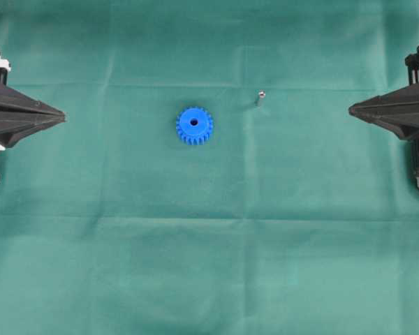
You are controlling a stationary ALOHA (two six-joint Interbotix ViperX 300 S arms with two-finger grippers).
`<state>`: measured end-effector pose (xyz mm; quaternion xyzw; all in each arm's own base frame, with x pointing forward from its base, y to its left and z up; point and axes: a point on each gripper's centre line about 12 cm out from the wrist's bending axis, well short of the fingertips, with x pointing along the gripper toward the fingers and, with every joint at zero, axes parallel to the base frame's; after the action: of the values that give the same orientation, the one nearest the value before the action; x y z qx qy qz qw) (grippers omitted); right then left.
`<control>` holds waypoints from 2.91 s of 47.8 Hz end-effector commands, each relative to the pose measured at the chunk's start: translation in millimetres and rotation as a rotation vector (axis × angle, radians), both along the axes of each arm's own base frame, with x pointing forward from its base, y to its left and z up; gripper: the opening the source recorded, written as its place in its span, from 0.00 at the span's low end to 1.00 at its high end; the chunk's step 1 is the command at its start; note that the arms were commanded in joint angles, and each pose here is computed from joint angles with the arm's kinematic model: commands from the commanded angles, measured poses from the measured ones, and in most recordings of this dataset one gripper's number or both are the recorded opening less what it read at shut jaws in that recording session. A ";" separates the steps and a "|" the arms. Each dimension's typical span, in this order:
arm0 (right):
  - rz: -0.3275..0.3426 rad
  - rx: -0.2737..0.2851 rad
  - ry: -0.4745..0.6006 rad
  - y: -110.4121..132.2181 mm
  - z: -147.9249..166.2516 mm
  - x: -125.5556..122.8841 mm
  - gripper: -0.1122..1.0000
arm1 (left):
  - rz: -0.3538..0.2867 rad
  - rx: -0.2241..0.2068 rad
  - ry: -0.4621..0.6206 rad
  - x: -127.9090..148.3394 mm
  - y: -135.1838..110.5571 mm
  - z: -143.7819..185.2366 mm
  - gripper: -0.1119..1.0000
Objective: Insert the shaft placed at a random location into the center hole of the small gear at another random location.
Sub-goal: 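Move the right gripper over the upright silver shaft and lower around it, then close the right gripper on the silver shaft and lift it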
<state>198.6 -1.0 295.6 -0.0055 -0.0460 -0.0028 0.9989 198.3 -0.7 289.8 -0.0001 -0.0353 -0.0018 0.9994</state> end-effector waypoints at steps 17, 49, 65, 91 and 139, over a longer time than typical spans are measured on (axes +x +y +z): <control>-0.088 -0.001 0.098 -19.5 -18.0 20.1 0.11 | -0.002 0.017 -0.017 2.3 -0.4 12.7 0.10; -0.262 0.027 0.335 -76.0 -126.1 79.2 0.84 | -0.002 0.023 -0.017 2.0 -0.5 12.4 0.10; -0.304 0.061 0.447 -95.5 -174.7 104.9 0.86 | -0.002 0.023 -0.002 2.3 -0.5 10.0 0.10; -0.307 0.069 0.493 -97.4 -194.3 106.0 0.36 | 0.001 0.024 0.024 2.2 0.2 7.0 0.10; -0.295 0.062 0.473 -93.3 -131.4 101.7 0.22 | 0.001 0.023 0.021 2.0 0.2 8.0 0.10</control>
<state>295.2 -93.8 152.3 0.0294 0.2050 -0.1515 0.9665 198.5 -0.7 287.5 0.0098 -0.0107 -0.0022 0.9999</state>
